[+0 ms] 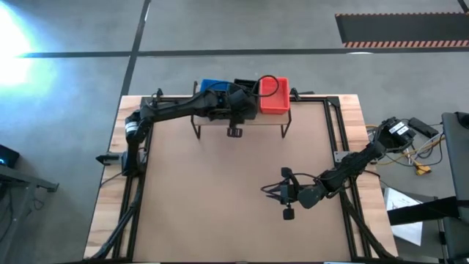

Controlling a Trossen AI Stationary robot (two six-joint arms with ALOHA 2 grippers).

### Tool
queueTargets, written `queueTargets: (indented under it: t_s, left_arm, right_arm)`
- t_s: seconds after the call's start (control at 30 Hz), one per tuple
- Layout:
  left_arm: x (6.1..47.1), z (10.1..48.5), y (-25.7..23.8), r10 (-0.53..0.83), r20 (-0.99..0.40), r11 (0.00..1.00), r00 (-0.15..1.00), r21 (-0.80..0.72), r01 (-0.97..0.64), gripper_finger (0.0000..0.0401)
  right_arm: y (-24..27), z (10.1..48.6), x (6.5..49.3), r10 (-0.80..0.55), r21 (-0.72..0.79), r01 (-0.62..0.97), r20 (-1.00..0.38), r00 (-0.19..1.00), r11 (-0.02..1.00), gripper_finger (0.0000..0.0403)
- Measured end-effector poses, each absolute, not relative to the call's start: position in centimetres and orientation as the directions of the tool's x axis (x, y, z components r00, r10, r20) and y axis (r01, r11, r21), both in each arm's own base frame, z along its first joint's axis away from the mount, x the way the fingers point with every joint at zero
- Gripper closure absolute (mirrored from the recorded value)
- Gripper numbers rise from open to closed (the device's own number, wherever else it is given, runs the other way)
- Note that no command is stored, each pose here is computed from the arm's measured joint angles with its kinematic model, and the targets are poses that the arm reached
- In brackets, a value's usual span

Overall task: Stack baskets on shelf by color
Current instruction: Stack the black bin on top of the black bin on the shelf, then adjust the stacked black bins

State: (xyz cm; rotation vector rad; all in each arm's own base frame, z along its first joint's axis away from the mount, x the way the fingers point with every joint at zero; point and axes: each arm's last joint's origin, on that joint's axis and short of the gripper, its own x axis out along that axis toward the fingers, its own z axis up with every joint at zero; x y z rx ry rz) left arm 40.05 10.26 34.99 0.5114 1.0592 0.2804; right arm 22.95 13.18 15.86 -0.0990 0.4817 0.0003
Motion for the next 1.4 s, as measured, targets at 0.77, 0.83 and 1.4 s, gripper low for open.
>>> queueTargets:
  t_s: [0.77,0.83,1.4]
  left_arm:
    - [39.4,35.1,12.0,0.41,-0.781,0.888,0.472,0.461,-0.009,0.022]
    - [39.3,34.8,12.3,0.411,-0.786,0.889,0.461,0.459,-0.011,0.0218]
    - [39.2,34.0,13.0,0.415,-0.793,0.899,0.447,0.432,-0.069,0.0315]
  right_arm:
    - [13.0,15.4,22.7,-0.027,-0.078,-0.011,-0.472,0.881,0.997,0.0351]
    - [13.0,15.5,22.7,-0.026,-0.078,-0.012,-0.472,0.881,0.997,0.0351]
    - [13.0,15.5,22.7,-0.026,-0.077,-0.012,-0.471,0.882,0.997,0.0351]
